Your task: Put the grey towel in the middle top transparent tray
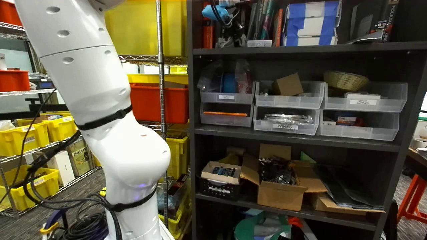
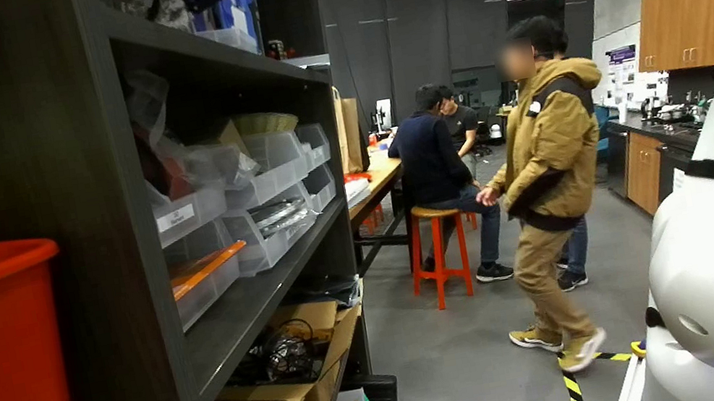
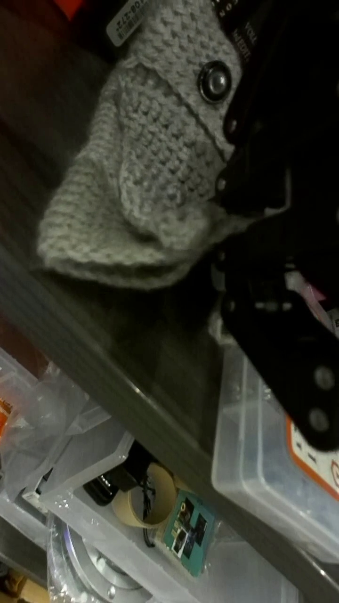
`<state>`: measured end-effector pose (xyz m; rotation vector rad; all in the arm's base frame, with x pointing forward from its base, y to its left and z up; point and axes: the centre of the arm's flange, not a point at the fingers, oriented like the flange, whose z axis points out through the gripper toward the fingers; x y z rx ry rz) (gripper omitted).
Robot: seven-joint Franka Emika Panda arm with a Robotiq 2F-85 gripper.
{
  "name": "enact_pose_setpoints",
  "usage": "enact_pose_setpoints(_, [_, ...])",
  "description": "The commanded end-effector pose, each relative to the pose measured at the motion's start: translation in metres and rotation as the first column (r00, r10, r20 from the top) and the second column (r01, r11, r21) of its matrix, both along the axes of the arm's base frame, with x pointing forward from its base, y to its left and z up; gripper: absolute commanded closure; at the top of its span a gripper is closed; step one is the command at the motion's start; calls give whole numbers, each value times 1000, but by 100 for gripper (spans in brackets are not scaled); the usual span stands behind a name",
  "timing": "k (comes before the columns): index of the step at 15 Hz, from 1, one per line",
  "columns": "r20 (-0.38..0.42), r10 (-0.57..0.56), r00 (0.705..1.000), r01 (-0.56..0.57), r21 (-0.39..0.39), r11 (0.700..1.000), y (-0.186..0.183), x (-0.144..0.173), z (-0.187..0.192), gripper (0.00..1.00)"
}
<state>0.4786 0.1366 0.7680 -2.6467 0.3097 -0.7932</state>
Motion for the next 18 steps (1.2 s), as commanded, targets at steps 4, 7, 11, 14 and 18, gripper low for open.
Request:
enact_pose_setpoints(4, [19, 60, 998, -62, 75, 995, -5, -14, 9, 98])
enact_pose_setpoints(7, [78, 129, 989, -139, 138, 981, -14, -34, 16, 98])
enact_pose_setpoints(11, [238, 147, 960, -195, 192, 962, -38, -76, 32, 98])
enact_pose_setpoints(14, [355, 129, 926, -225, 244, 943, -69, -108, 40, 98])
enact_pose_setpoints(18, [462, 90, 882, -270, 340, 901, -120, -140, 37, 98])
